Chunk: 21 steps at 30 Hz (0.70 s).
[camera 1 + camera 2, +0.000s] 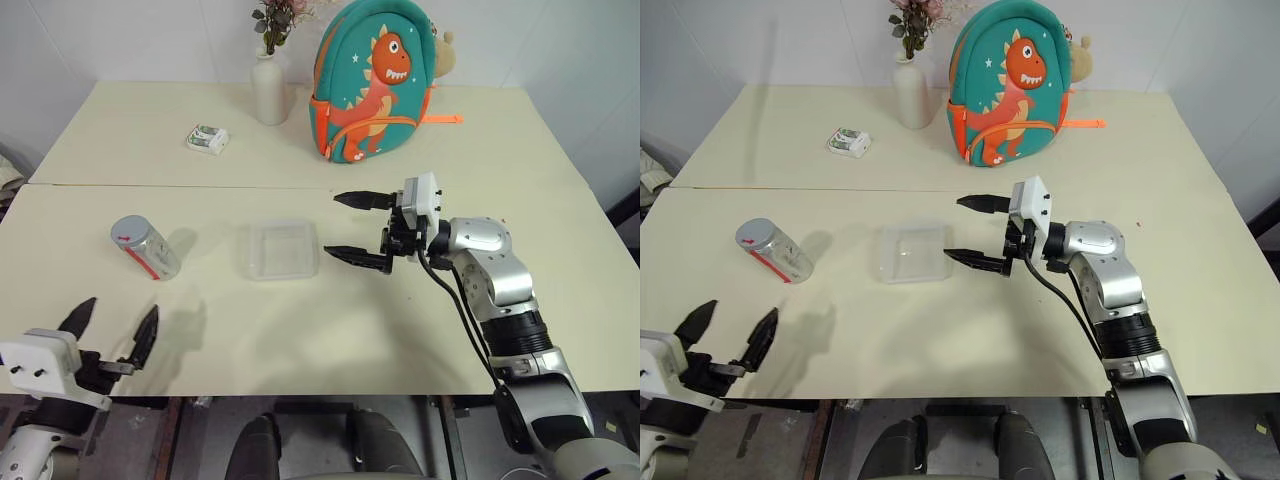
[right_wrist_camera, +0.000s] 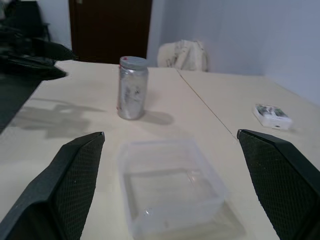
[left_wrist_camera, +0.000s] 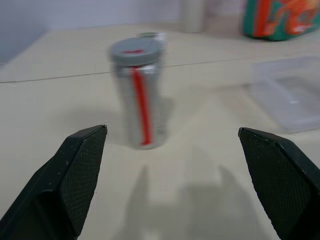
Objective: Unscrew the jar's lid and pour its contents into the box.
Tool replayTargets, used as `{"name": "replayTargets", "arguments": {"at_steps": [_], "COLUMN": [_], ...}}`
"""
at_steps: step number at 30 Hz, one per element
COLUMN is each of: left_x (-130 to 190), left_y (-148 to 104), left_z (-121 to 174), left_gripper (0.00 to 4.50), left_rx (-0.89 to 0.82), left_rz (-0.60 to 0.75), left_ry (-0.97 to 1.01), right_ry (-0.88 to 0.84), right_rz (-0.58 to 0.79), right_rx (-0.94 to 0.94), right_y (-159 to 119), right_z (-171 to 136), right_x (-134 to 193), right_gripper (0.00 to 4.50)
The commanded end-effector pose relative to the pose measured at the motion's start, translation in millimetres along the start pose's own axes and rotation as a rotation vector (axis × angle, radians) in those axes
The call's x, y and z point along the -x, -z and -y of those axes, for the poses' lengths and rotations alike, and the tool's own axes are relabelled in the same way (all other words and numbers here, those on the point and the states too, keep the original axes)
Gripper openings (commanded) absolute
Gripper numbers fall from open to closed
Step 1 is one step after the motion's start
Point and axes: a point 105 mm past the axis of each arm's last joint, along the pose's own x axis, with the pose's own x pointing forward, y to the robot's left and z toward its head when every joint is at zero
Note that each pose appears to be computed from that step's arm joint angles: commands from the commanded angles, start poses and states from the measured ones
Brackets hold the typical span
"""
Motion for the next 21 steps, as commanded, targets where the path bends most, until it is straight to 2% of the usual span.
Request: {"name": "replayTargets", "arguments": {"at_steps": [1,8,21], "left_x": [-18.3,-56.6,-75.6], "left_y": [-2.6,2.7,3.5], "left_z": [-15.2,-30.5,-25.3], "left_gripper": [4.48,4.48,4.48], "left_rx": [-0.005,-0.035,-0.032], "left_rz": [0.022,0.015,0.015], "left_ry": [-0.012,-0.015,0.077], "right_ry": [-0.028,-0.016,0.041], "right_rz": [0.055,0.074,0.114], "right_rx": [0.058,0.074,0.064], "right_y": [-23.6,-28.9,-33.1], "right_z": [2.7,0.4,-4.6], "right_x": [-5.5,-6.0,-9.3], "right_gripper": [4.50,4.50,4.50]}}
